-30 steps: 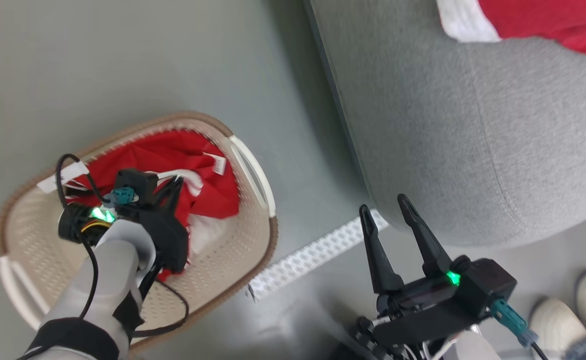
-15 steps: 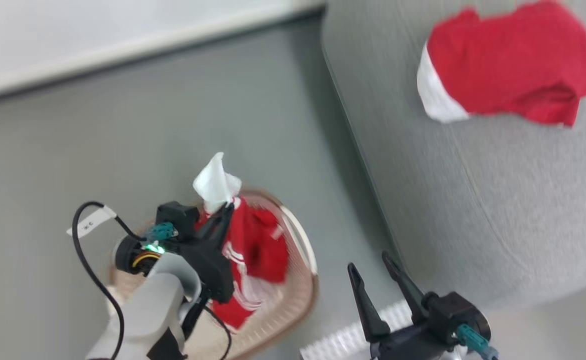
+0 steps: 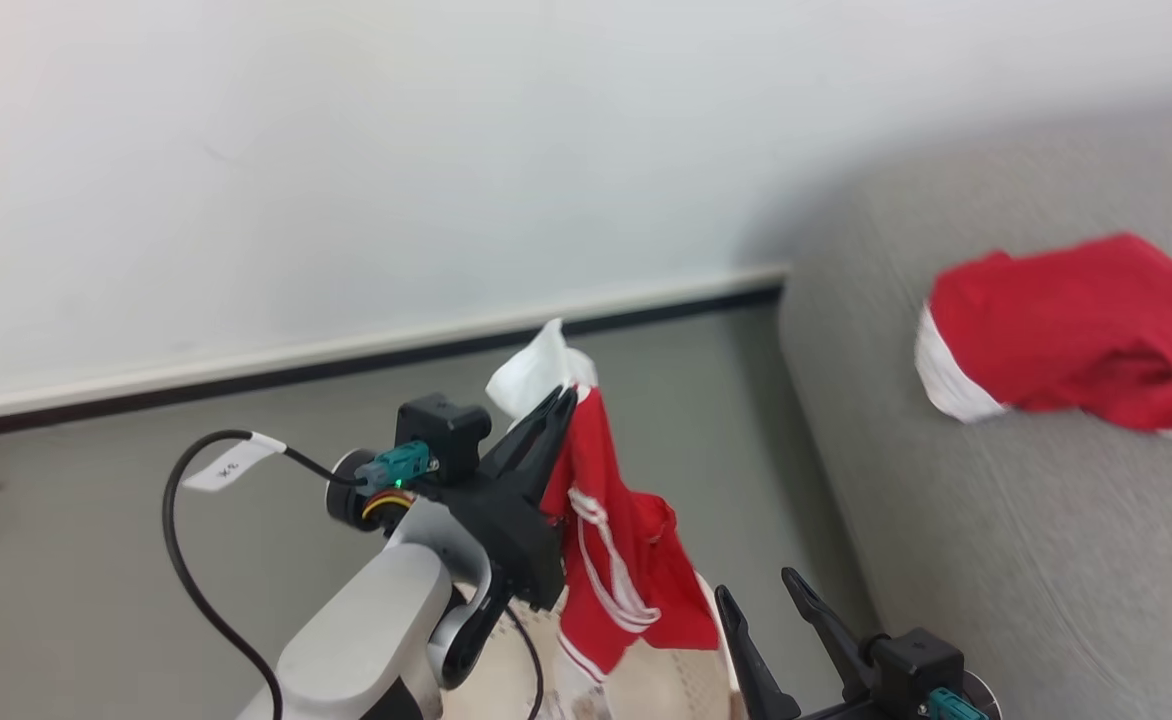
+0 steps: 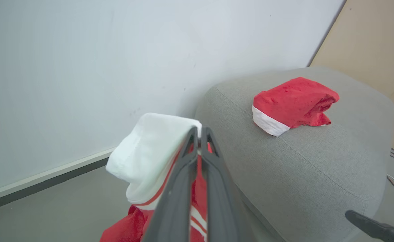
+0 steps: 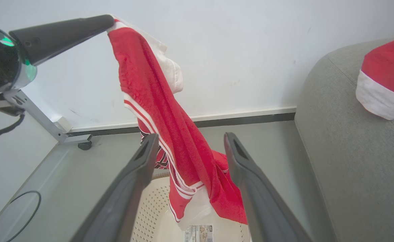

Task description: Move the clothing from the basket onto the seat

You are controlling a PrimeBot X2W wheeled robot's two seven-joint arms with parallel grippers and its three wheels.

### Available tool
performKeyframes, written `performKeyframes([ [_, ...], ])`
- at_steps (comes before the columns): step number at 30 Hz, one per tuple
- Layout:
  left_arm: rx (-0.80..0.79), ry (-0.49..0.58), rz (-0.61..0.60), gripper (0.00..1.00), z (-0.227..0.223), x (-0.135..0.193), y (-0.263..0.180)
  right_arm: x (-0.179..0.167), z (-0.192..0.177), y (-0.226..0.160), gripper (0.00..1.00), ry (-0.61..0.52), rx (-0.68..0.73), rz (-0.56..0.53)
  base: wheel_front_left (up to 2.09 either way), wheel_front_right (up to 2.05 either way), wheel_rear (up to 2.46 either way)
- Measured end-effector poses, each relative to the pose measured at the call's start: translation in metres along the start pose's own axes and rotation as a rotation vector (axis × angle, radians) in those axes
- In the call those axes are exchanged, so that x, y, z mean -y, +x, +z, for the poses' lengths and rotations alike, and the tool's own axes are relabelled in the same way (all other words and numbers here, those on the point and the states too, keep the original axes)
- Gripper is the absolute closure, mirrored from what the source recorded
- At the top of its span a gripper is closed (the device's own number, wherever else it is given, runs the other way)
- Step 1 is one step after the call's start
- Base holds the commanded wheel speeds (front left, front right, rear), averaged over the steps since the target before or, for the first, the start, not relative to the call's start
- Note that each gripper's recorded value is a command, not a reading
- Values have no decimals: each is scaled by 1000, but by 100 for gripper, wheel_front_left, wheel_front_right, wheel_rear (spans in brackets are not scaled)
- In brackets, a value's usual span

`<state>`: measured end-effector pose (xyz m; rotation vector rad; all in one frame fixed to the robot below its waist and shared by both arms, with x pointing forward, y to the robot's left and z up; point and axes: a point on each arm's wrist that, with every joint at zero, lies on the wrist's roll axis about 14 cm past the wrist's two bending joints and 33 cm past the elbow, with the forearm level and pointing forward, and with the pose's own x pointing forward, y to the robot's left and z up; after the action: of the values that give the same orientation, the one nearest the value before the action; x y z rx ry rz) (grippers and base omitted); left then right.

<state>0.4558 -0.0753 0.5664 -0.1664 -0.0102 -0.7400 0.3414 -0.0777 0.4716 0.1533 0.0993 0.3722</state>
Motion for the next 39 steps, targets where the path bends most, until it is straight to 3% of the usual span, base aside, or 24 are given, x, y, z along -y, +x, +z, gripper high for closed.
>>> performKeyframes([
  [13, 234, 160, 64, 100, 127, 1, -51, -59, 44, 13, 0, -91, 107, 208, 0, 0, 0],
  [24, 270, 168, 35, 100, 150, 16, -67, -80, 52, 23, 0, -134, 115, 287, 0, 0, 0],
  [39, 269, 158, -147, 100, 164, 69, -74, -62, 50, 53, 0, -206, 56, 244, 0, 0, 0],
])
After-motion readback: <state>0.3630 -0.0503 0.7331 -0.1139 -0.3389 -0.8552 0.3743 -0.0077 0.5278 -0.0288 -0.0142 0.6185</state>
